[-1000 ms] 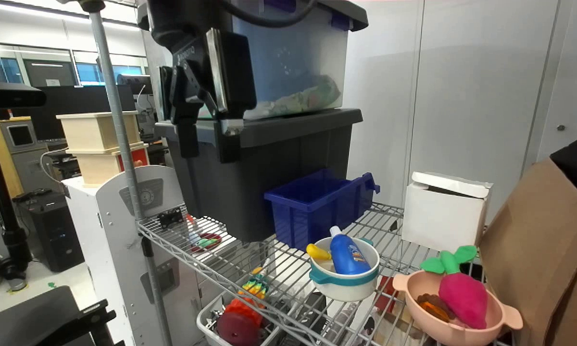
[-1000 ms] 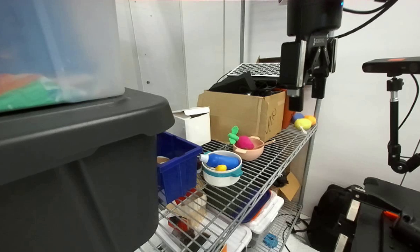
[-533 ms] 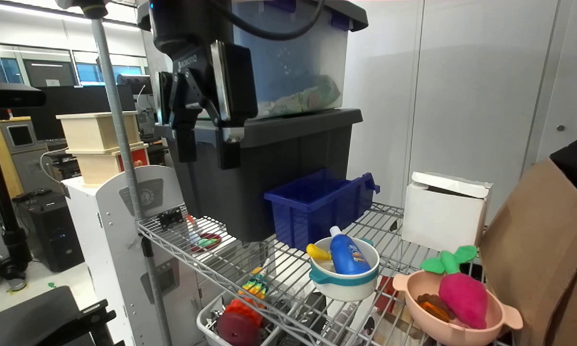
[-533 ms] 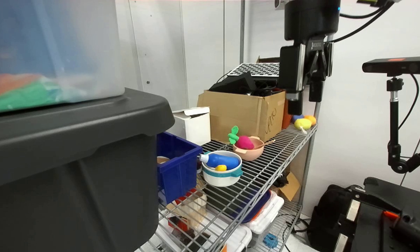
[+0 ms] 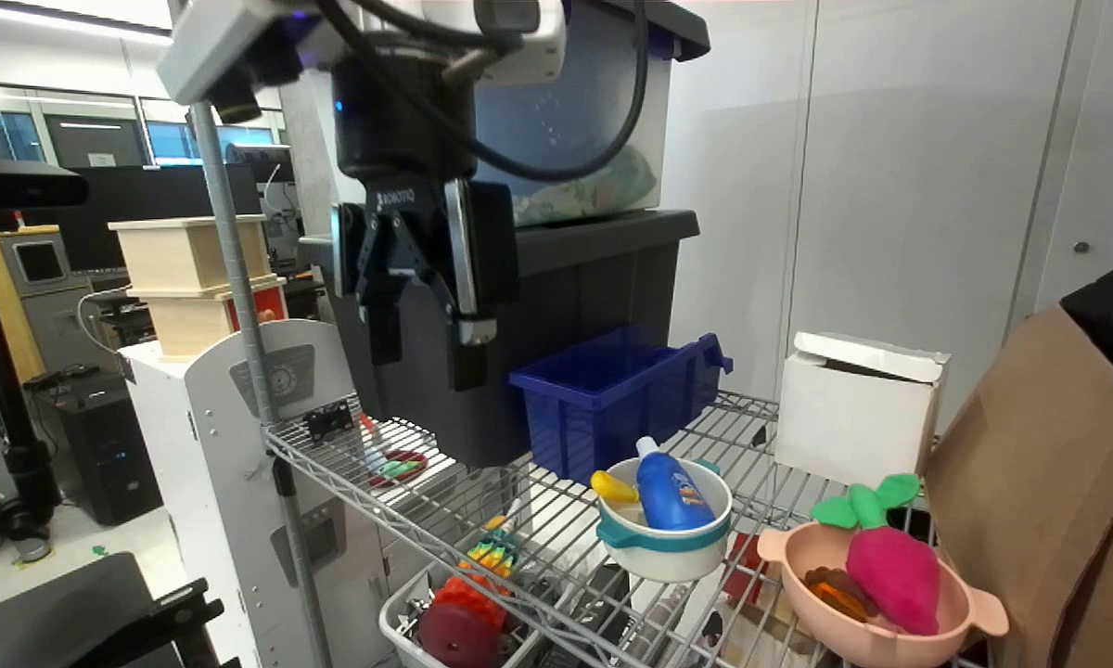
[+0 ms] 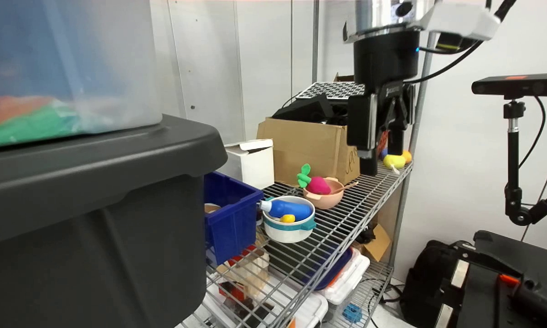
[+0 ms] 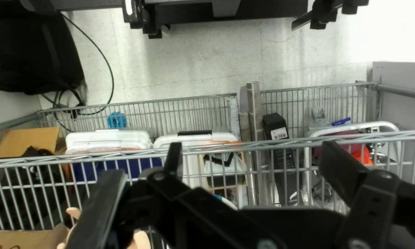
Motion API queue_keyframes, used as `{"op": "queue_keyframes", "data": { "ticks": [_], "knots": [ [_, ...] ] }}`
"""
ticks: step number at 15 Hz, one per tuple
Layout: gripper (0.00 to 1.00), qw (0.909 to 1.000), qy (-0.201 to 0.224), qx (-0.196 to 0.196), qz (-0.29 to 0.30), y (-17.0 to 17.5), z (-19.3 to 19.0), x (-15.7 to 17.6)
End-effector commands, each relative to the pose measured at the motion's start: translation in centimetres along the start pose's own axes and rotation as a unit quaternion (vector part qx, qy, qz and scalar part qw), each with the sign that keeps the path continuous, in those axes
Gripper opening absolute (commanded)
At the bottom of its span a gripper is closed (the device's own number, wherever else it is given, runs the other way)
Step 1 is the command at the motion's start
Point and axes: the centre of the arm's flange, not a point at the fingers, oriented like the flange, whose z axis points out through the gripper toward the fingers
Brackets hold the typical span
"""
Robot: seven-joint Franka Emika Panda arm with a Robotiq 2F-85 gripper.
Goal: Remove the spoon from the bowl
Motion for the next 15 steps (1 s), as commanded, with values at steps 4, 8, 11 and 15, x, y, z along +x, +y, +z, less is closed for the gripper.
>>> {"op": "queue_keyframes", "data": {
  "ticks": [4,8,11,15],
  "knots": [
    [1.00,0.9997,-0.013,0.014,-0.014,2.2,6.2,7.5],
    [1.00,0.9997,-0.016,0.016,-0.004,5.1,7.8,10.6],
    [1.00,0.9998,-0.010,0.012,0.013,7.6,8.2,12.3],
    [1.00,0.9992,0.000,-0.005,0.039,10.5,8.9,14.0]
  ]
}}
